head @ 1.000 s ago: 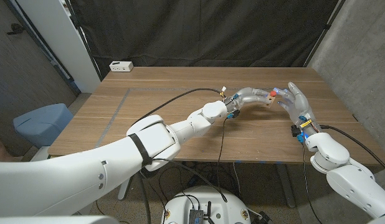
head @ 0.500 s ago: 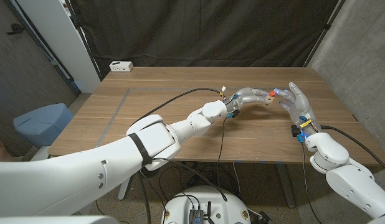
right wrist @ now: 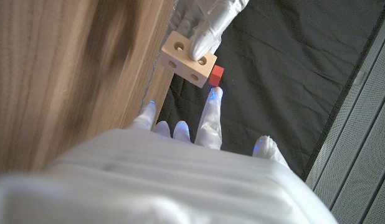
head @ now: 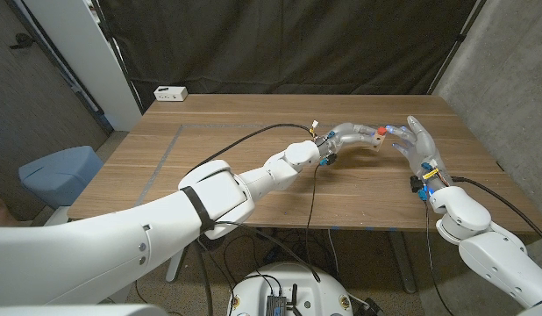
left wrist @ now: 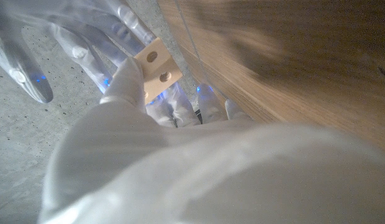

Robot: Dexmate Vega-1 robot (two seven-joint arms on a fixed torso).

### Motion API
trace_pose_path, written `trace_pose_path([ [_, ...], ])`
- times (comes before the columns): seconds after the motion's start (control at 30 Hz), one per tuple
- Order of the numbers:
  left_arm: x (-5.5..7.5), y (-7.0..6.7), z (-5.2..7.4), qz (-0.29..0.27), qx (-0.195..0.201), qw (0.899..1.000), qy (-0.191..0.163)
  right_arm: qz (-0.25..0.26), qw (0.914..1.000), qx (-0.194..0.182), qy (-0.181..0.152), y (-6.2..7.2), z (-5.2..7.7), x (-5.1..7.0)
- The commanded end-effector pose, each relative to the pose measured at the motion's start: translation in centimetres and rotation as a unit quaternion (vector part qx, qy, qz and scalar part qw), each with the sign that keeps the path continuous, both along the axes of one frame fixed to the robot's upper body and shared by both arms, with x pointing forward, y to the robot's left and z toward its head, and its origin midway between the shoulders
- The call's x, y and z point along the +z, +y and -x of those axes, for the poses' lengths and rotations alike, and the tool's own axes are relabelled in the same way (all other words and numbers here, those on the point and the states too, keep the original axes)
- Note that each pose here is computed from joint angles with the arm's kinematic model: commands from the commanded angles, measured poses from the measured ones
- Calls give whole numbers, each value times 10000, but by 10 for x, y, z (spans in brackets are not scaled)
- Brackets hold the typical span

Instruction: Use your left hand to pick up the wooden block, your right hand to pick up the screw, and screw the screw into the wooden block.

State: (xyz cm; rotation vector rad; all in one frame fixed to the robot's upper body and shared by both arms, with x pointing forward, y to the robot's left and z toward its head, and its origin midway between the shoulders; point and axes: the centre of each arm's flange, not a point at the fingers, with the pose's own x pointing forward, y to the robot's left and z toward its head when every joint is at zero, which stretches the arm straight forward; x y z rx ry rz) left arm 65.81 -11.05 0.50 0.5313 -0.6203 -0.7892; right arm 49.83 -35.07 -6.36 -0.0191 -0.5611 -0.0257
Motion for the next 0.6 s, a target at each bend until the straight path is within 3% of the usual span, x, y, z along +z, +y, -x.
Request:
trace_pose_path([
  [0.03,-1,-1,-1,-14,44,10000,32,-30,10000,-19,22,-2,2,-3],
  [0.6,-2,-1,0,4,16,10000,25,-37,10000,-18,36,-1,6,-6],
])
